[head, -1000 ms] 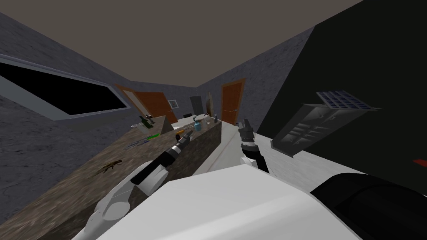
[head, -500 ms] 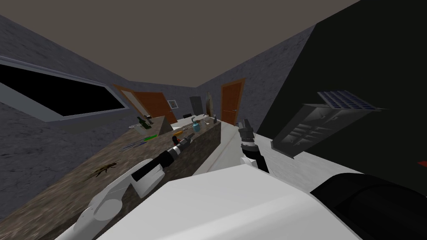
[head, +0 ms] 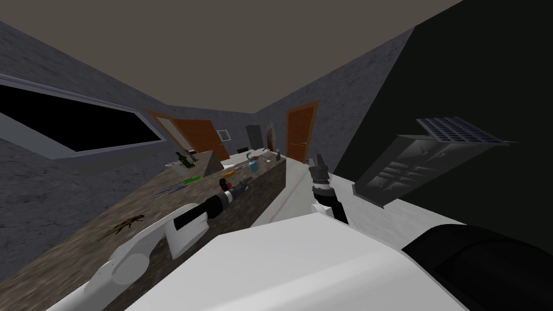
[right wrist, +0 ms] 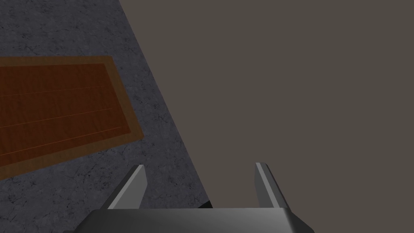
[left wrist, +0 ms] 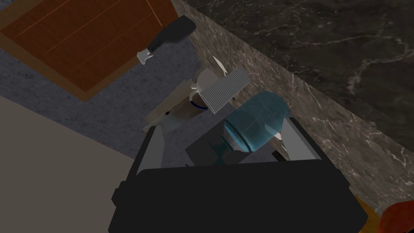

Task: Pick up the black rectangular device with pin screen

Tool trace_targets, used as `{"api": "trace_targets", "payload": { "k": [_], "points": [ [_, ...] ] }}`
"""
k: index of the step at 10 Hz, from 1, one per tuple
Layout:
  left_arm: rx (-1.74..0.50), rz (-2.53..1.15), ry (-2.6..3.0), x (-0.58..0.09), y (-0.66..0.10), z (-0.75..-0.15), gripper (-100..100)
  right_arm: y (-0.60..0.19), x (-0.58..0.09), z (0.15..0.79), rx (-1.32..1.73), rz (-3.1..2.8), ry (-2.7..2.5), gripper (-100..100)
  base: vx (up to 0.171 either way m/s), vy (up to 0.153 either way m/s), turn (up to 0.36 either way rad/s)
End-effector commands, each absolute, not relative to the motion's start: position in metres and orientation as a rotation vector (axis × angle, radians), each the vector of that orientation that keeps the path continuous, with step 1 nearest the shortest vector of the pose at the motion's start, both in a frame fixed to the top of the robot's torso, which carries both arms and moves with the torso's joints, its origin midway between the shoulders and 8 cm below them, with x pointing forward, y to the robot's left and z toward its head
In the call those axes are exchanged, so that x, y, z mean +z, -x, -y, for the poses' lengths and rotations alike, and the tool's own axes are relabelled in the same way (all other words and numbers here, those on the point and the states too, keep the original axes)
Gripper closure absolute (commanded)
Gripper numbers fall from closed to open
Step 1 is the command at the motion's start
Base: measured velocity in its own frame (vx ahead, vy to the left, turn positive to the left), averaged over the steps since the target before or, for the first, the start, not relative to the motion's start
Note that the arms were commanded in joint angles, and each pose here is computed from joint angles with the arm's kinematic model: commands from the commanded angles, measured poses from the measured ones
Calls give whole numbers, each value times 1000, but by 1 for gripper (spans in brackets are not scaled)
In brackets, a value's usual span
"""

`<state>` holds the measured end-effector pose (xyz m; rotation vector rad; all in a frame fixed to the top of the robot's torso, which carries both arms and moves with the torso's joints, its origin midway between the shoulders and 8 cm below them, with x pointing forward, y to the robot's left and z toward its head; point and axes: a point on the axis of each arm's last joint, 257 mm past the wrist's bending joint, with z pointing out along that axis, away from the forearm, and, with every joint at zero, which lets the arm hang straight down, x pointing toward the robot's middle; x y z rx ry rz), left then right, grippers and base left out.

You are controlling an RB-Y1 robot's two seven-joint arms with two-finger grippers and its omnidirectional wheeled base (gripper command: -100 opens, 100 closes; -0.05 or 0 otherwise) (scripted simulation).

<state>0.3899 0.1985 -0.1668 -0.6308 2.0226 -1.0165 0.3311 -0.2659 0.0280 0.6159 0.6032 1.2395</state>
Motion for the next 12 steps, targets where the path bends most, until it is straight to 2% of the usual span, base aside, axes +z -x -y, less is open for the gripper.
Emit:
{"api": "trace_targets", "payload": {
  "k": [1,12],
  "points": [
    [-962,-2074,628,-177,-385,-206,-100,-331,28,266,1240,-603,-616,0,48,-26,15],
    [-549,-2386,771,-234,-345,-281,-100,-331,28,266,1239,-603,-616,0,75,-9,28]
  ]
}}
